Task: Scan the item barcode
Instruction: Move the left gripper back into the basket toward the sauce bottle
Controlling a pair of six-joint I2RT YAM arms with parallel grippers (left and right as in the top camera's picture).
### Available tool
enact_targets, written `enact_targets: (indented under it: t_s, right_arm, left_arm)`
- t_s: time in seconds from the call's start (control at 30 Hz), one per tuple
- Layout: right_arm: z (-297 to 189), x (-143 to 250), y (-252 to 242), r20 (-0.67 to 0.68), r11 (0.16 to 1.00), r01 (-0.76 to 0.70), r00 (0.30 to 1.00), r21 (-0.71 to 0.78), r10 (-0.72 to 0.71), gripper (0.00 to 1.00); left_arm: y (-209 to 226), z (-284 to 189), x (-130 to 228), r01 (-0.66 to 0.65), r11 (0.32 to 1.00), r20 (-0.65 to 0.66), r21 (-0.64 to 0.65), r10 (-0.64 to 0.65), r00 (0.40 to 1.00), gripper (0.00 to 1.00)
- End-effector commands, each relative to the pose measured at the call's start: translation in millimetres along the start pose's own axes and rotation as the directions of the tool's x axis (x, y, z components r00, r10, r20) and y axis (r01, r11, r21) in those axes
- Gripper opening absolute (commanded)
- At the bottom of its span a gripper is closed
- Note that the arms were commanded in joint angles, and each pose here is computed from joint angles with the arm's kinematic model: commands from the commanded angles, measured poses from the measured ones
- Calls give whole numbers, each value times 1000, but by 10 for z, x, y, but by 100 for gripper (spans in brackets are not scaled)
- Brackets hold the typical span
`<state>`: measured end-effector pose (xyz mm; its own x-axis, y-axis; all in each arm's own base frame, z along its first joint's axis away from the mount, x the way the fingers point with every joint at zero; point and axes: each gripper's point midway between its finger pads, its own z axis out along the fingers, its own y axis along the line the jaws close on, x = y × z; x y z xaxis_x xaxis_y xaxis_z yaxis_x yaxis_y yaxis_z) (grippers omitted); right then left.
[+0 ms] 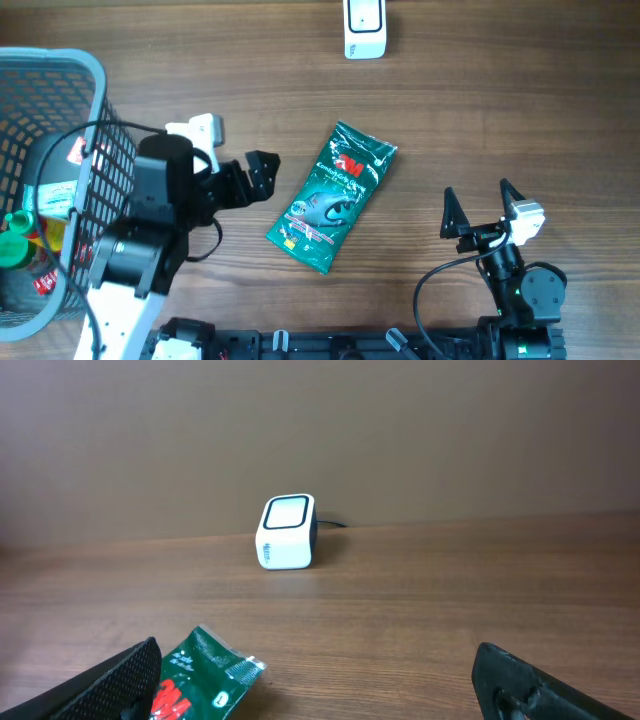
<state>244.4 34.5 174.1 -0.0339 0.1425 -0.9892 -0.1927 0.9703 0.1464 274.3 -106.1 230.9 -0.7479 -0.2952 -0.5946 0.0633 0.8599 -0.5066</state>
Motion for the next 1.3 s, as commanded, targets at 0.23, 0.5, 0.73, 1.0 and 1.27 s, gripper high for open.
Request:
enact_targets:
  t_s: [0.23, 0.5, 0.73, 1.0, 1.27]
  right_arm:
    - [-3, -21, -7, 11, 1000, -12, 1000, 5, 12, 100]
    - [-3, -22, -7, 11, 1000, -12, 1000, 6, 12, 100]
    - [-3, -22, -7, 11, 1000, -12, 1000, 6, 12, 100]
    - [-3, -21, -7, 11, 1000, -12, 1000, 5, 12, 100]
    - [-3, -22, -7, 11, 1000, -12, 1000, 6, 12, 100]
  left_arm:
    - [-298, -951, -769, -74, 997, 404, -34, 81, 911, 100]
    - [-182, -1352, -1190, 8, 987, 591, -158, 88, 802, 100]
    - [-166, -1581, -1449, 60, 982, 709, -177, 85, 700, 100]
    - [22, -1992, -1736, 171, 930, 796, -325, 171, 580, 100]
    - [405, -2330, -2224, 345, 836, 823, -427, 200, 532, 100]
